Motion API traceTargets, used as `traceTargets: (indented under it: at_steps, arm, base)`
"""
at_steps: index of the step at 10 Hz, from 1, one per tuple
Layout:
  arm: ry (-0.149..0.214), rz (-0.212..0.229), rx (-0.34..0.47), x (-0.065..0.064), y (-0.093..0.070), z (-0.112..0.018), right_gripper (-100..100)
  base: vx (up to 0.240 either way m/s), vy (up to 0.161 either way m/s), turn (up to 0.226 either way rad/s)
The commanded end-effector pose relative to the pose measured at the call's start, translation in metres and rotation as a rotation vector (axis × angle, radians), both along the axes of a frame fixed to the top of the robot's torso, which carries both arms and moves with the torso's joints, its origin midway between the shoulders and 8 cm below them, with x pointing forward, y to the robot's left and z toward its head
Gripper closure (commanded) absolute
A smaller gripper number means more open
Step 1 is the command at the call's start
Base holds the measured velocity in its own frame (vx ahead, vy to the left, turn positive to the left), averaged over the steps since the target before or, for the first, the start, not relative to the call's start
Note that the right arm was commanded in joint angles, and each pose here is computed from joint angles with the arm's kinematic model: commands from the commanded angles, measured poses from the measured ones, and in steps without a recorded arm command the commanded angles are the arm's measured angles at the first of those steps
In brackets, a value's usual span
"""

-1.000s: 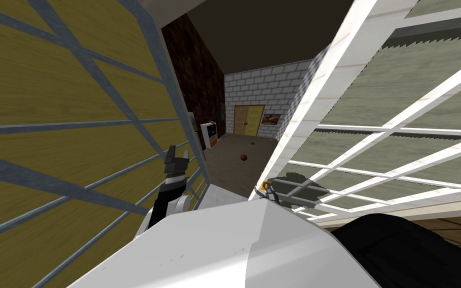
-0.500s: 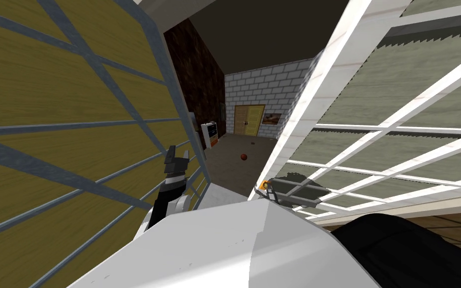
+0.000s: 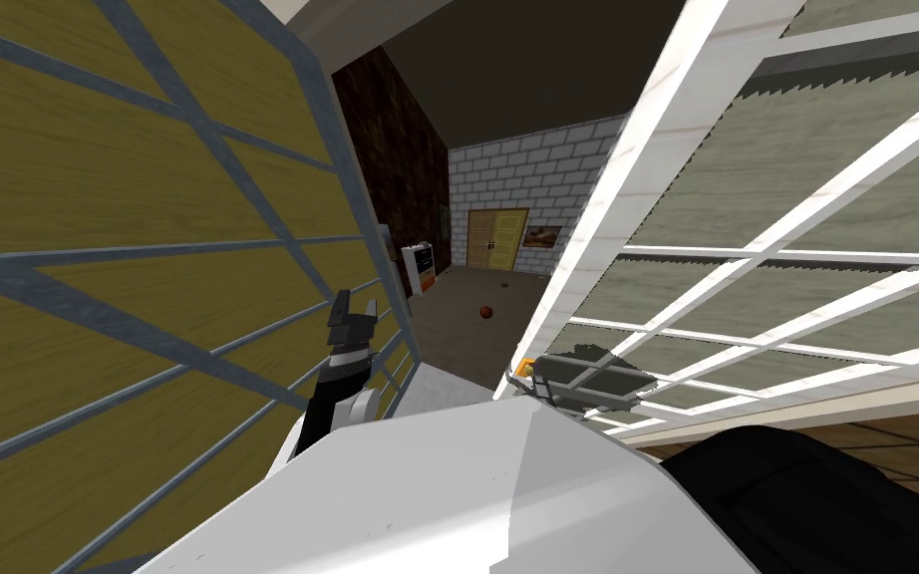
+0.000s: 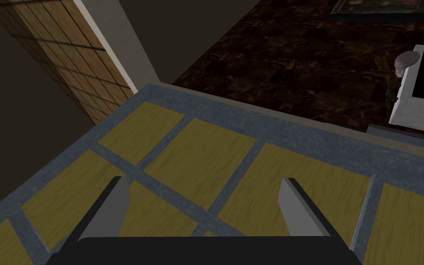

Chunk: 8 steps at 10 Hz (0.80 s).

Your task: Pull the door open

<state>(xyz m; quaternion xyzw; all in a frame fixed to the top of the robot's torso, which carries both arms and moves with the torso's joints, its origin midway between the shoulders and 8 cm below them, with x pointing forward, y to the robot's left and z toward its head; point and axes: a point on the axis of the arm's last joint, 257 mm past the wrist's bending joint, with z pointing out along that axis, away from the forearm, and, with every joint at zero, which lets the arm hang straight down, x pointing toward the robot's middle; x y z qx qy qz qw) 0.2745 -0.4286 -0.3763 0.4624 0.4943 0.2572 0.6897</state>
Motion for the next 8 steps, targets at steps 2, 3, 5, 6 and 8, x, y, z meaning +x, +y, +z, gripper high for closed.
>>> traceTargets:
  at_steps: [2, 3, 5, 6, 8]
  arm:
    - [-0.049, 0.031, 0.102, 0.0102, 0.0183, 0.0020, 100]
    - [-0.053, 0.032, 0.112, 0.0102, 0.0183, 0.0020, 100]
    - [-0.075, 0.036, 0.164, 0.0115, 0.0201, 0.0023, 100]
    - [-0.097, 0.040, 0.213, 0.0129, 0.0219, 0.0026, 100]
    - [-0.119, 0.044, 0.265, 0.0142, 0.0239, 0.0028, 100]
  base:
    - [-0.044, -0.008, 0.024]
    - [-0.028, -0.004, 0.006]
    - [-0.036, 0.002, 0.016]
    - [-0.033, -0.013, 0.023]
    - [-0.036, -0.006, 0.023]
